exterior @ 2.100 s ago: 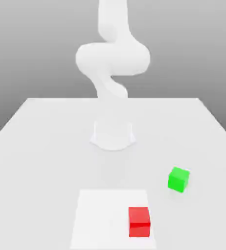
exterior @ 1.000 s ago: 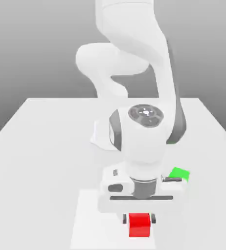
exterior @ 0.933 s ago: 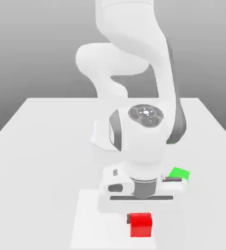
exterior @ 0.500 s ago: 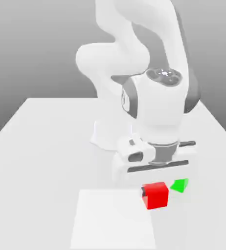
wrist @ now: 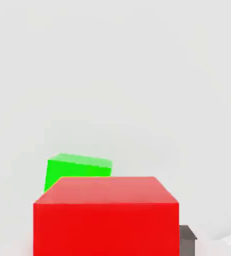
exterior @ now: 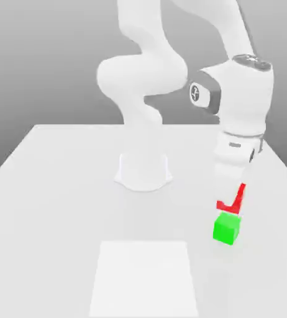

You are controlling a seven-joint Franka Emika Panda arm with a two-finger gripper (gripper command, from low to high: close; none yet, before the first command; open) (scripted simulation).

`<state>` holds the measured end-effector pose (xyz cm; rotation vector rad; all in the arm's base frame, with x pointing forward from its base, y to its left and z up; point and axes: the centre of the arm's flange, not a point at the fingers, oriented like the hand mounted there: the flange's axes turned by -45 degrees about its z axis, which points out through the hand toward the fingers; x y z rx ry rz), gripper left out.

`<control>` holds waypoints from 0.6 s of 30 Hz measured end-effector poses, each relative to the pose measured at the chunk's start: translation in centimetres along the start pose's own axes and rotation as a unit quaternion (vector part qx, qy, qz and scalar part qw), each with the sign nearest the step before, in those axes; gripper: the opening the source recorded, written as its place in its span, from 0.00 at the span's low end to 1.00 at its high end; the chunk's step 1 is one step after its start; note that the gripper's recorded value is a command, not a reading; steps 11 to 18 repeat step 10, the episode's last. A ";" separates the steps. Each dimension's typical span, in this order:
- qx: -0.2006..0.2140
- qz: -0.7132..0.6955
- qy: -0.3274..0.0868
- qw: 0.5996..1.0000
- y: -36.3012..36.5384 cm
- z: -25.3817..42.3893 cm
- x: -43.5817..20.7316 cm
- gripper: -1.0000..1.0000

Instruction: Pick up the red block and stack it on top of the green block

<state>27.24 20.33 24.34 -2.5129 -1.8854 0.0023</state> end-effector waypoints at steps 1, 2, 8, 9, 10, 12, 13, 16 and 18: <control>0.000 -0.009 0.000 1.000 -0.2 0.6 0.1 0.00; -0.001 -0.014 -0.001 1.000 -0.3 1.3 0.1 0.00; -0.001 -0.018 -0.001 1.000 -0.5 6.0 0.0 1.00; -0.001 -0.019 -0.001 1.000 -0.5 6.0 0.0 1.00; -0.001 -0.021 -0.001 1.000 -0.7 6.0 0.1 1.00; -0.001 -0.021 -0.001 1.000 -0.7 6.0 0.1 1.00; -0.001 -0.021 -0.001 1.000 -0.7 6.0 0.1 1.00; -0.001 -0.021 -0.001 1.000 -0.7 6.0 0.1 1.00; -0.001 -0.021 -0.001 1.000 -0.7 6.0 0.1 1.00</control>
